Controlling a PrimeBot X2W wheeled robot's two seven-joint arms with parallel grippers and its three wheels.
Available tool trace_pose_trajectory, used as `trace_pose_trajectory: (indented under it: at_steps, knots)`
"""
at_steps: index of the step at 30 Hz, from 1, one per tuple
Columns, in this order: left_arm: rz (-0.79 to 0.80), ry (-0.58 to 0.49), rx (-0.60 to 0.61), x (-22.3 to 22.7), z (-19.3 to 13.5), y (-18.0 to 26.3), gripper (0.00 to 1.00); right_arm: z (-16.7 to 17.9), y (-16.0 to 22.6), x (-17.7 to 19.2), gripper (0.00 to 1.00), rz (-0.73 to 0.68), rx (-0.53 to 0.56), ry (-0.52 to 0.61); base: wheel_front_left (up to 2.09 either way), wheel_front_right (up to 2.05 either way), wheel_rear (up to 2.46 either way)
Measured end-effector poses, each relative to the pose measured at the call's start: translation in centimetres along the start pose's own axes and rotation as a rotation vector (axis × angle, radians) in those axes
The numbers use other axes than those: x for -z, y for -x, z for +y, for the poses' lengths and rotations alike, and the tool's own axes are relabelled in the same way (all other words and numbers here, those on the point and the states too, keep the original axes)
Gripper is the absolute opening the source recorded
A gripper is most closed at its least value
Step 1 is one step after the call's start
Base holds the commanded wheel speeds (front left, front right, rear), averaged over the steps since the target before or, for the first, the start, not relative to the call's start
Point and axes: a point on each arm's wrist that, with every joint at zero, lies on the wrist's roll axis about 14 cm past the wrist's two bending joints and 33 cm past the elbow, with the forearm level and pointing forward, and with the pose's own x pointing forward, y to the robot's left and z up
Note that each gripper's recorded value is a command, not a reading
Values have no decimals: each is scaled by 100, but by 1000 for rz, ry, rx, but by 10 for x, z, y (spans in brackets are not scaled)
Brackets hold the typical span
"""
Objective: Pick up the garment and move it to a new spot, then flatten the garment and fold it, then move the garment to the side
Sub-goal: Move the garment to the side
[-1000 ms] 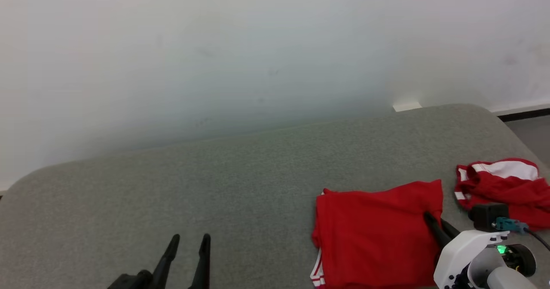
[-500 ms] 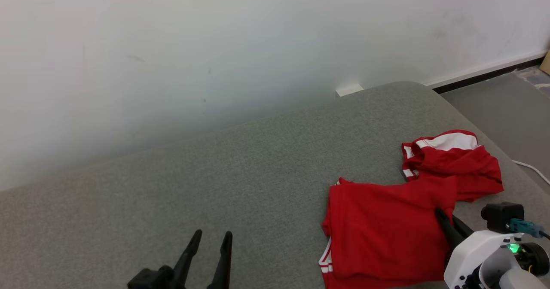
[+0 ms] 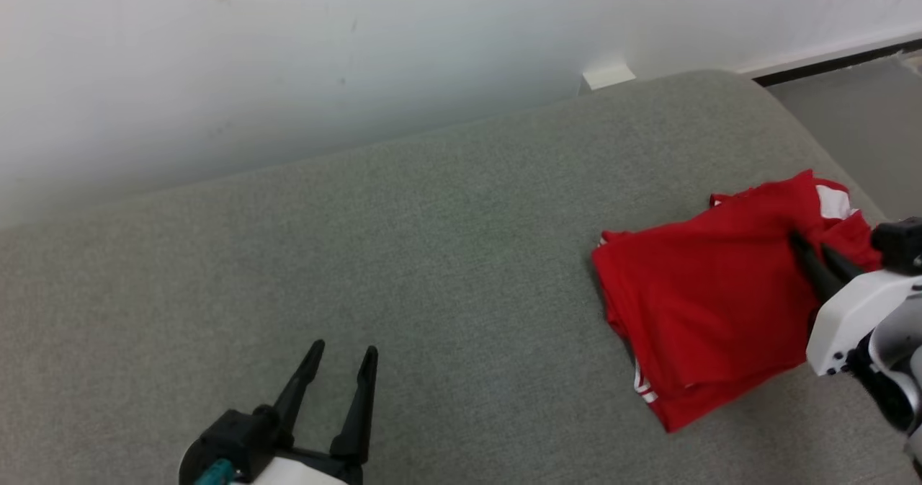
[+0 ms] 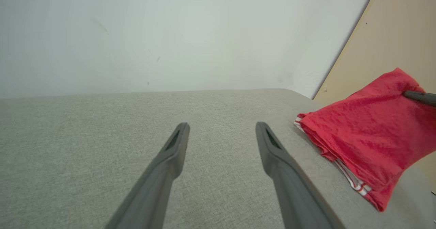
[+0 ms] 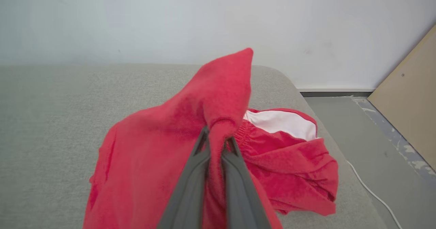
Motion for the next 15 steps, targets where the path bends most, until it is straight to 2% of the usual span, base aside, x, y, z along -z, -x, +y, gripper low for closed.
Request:
trace_pose_trajectory:
  at_steps: [6, 11, 15]
  knots:
    - [37, 3, -34, 19, 30, -10, 100, -36, -30, -5, 0, 73, 67, 102, 0, 0, 0]
    - [65, 10, -78, 34, 53, -9, 100, -82, -41, -14, 0, 107, 161, 206, 0, 0, 0]
    - [86, 13, -106, 44, 67, -7, 100, -98, -51, -8, 0, 155, 199, 258, 0, 0, 0]
